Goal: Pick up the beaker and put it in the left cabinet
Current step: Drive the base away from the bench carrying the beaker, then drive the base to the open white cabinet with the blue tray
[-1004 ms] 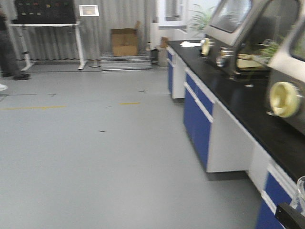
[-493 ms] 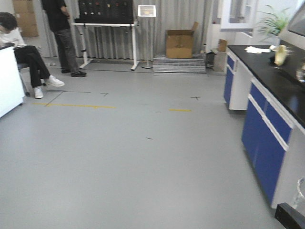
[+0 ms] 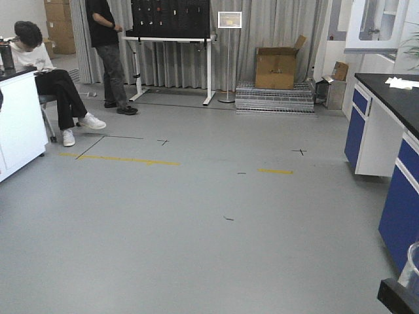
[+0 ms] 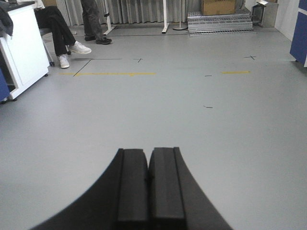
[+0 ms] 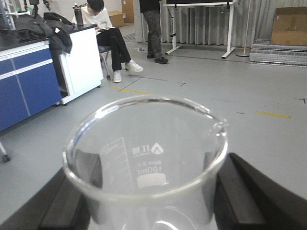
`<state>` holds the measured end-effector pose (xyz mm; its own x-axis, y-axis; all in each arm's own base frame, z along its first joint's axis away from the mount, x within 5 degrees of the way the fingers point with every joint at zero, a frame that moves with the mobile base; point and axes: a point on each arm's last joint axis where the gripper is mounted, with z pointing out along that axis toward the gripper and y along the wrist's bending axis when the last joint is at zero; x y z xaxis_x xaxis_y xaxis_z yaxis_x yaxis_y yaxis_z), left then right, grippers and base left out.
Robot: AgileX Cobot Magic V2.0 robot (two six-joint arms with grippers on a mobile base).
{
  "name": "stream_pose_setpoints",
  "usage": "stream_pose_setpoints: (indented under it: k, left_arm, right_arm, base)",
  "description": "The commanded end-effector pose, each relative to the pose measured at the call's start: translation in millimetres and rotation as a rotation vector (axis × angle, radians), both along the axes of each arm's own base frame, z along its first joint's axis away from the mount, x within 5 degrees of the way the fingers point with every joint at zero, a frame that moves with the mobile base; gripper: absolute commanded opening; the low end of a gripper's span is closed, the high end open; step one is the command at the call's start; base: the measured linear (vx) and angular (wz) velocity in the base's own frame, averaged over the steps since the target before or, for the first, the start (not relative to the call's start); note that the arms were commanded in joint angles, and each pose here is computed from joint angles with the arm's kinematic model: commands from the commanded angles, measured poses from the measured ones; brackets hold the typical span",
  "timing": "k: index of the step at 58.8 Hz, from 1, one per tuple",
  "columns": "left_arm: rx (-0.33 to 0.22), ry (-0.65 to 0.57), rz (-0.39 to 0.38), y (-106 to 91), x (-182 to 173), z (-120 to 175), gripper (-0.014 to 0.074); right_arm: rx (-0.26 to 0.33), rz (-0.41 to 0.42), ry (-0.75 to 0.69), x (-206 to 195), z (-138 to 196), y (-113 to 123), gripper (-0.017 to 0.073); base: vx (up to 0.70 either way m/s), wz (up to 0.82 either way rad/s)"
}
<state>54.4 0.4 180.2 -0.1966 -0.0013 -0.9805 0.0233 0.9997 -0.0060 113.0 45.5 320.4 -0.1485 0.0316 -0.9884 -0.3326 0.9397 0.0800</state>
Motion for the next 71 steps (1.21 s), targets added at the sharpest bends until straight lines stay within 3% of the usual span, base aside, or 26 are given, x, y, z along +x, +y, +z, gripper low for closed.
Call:
stream_pose_setpoints:
  k: [1,71]
  left_arm:
    - [-0.010,-0.102,-0.014,-1.3,0.1,11.7,0.0004]
    - [-0.010,-0.102,-0.014,-1.3,0.1,11.7,0.0004]
  right_arm:
    - [0.019,0.041,-0.077,-1.3,15.1,3.4,-0.0004]
    - [0.019,0.041,-0.076,-1.3,15.0,3.3,-0.0004]
  base:
    - [0.69,-0.06]
    - [0.72,-0.03]
